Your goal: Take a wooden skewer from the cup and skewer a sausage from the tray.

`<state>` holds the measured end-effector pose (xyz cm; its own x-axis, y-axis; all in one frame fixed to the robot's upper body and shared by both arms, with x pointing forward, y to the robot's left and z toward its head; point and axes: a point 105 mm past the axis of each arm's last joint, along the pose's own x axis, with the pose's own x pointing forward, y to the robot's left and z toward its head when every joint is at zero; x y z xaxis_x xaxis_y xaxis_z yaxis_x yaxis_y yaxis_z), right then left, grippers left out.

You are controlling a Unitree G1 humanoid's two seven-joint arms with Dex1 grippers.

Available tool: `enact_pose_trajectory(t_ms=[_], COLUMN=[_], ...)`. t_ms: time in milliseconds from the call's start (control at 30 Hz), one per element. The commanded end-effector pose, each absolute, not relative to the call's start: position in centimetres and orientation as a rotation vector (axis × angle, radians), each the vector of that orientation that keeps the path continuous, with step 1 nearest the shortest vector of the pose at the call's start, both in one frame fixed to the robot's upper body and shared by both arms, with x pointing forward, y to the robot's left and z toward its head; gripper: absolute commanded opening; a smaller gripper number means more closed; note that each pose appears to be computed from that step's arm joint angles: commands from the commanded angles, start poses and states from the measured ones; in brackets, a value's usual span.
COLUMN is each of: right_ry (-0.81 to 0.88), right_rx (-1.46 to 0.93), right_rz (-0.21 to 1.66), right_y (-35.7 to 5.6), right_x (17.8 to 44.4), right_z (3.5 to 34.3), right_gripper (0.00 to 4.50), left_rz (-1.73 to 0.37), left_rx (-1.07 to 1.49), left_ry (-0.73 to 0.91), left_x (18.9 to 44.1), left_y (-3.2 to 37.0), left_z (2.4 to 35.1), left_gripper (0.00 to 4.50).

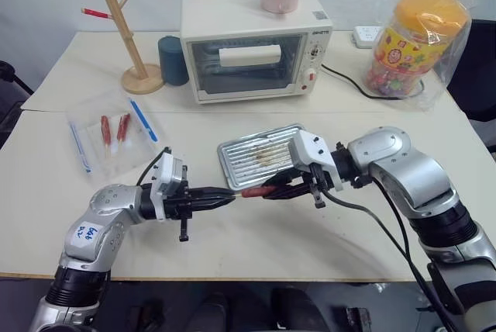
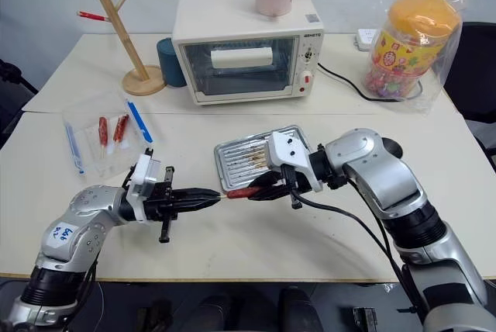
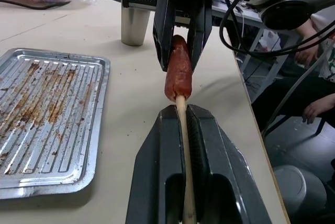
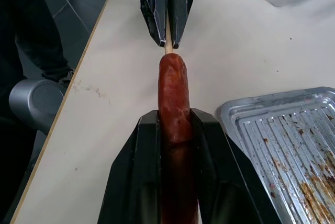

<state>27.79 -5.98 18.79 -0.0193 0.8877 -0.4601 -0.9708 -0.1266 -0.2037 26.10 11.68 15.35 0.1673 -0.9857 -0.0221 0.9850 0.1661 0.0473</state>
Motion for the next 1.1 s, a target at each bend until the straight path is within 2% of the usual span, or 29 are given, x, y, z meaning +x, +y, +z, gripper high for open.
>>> enact_pose_trajectory(t_ms=[33,200,300,433,533,633,700,733,800,867,967,1100], right_ry=[0.14,0.149,0.103,-0.048,-0.073,-0.18,-0.21,-0.232,-0.287,-0.346,-0.456,-0.49], right_rx=[-0.576,-0.537,-0.525,-0.547,-0.539,-0.464,-0.38,-0.26,-0.146,-0.133,-0.177,-0.162], right_rz=[1.667,1.637,1.602,1.49,1.449,1.387,1.264,1.262,1.146,1.042,0.908,0.858], right_y=[-4.7,-5.3,-6.7,-9.0,-11.1,-13.1,-14.4,-14.8,-15.3,-15.4,-15.3,-15.0], right_x=[27.0,27.2,27.4,28.2,27.8,26.7,26.5,25.5,24.6,24.4,24.5,24.8], right_z=[19.5,19.9,20.9,22.5,22.7,23.2,22.9,23.0,22.4,22.3,22.5,22.3], right_gripper=[0.78,0.78,1.32,2.36,3.09,3.92,4.42,4.47,4.47,4.47,4.47,4.47], left_rz=[-1.416,-1.385,-1.333,-1.25,-1.165,-1.043,-0.871,-0.731,-0.419,-0.264,-0.087,0.048], left_rx=[0.067,0.062,0.044,0.023,0.012,0.003,-0.038,-0.063,-0.142,-0.201,-0.263,-0.337], left_ry=[-0.056,-0.069,-0.098,-0.131,-0.146,-0.171,-0.232,-0.294,-0.441,-0.505,-0.536,-0.514], left_x=[26.1,26.3,26.4,26.1,25.6,25.0,25.3,25.8,26.7,27.1,28.4,30.9], left_y=[11.1,11.4,12.4,14.4,16.0,18.0,20.1,21.7,25.6,27.5,29.4,30.9], left_z=[15.9,15.8,16.0,16.2,16.2,16.2,16.9,17.7,19.5,20.2,20.6,20.3], left_gripper=[0.0,0.0,0.0,0.0,0.0,0.0,0.0,0.0,0.0,0.0,0.0,0.0])
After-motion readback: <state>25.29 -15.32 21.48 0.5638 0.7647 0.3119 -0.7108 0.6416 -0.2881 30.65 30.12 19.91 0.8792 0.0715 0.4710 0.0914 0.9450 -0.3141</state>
